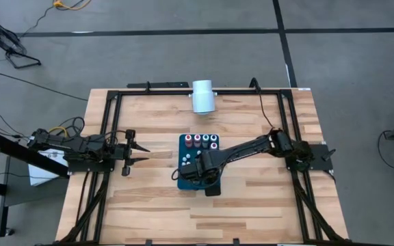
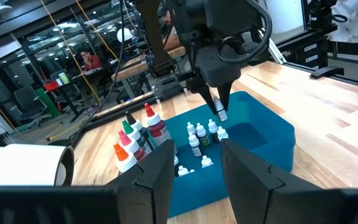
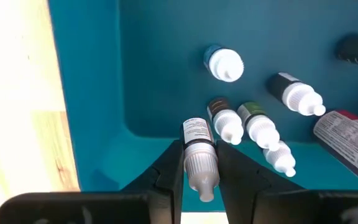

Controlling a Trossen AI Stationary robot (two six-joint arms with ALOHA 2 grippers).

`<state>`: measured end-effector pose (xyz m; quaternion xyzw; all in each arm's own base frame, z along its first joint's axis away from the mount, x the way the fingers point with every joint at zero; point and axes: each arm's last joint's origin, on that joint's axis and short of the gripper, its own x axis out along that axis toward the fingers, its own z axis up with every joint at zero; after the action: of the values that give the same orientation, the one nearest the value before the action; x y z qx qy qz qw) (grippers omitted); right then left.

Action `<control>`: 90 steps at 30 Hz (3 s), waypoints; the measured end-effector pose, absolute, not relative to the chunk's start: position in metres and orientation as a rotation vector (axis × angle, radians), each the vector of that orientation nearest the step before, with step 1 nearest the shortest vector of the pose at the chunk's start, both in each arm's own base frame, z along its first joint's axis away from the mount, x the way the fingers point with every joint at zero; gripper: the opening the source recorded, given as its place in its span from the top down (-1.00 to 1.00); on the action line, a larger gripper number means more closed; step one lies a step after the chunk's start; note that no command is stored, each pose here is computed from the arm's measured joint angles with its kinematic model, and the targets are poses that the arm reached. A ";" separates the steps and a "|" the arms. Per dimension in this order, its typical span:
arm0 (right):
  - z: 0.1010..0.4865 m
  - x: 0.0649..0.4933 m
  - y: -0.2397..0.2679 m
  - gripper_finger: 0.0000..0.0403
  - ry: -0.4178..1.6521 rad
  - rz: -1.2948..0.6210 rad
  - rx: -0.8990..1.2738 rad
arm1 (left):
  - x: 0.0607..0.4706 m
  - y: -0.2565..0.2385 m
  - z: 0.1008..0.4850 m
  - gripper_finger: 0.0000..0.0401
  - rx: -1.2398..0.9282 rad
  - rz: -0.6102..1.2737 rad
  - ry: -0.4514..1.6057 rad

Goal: Pick & Place food coloring
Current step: Put the small black food coloring bottle into the blue bin, then return to Home Position

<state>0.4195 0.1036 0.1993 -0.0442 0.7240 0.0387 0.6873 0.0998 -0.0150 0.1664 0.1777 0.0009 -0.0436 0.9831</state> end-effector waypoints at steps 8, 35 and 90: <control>0.200 0.414 0.106 0.64 1.667 0.060 -0.089 | 0.100 -0.015 0.166 0.39 0.358 -0.088 0.002; 0.172 0.411 0.095 0.64 1.699 0.018 -0.064 | 0.100 -0.015 0.166 0.39 0.357 -0.088 0.002; 0.297 0.184 0.044 0.19 0.800 -0.027 0.058 | 0.100 -0.015 0.166 0.39 0.357 -0.088 0.002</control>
<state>0.1835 0.0437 0.2972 0.0281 0.3893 -0.0129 0.9206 0.0998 -0.0150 0.1664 0.1775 0.0009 -0.0437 0.9831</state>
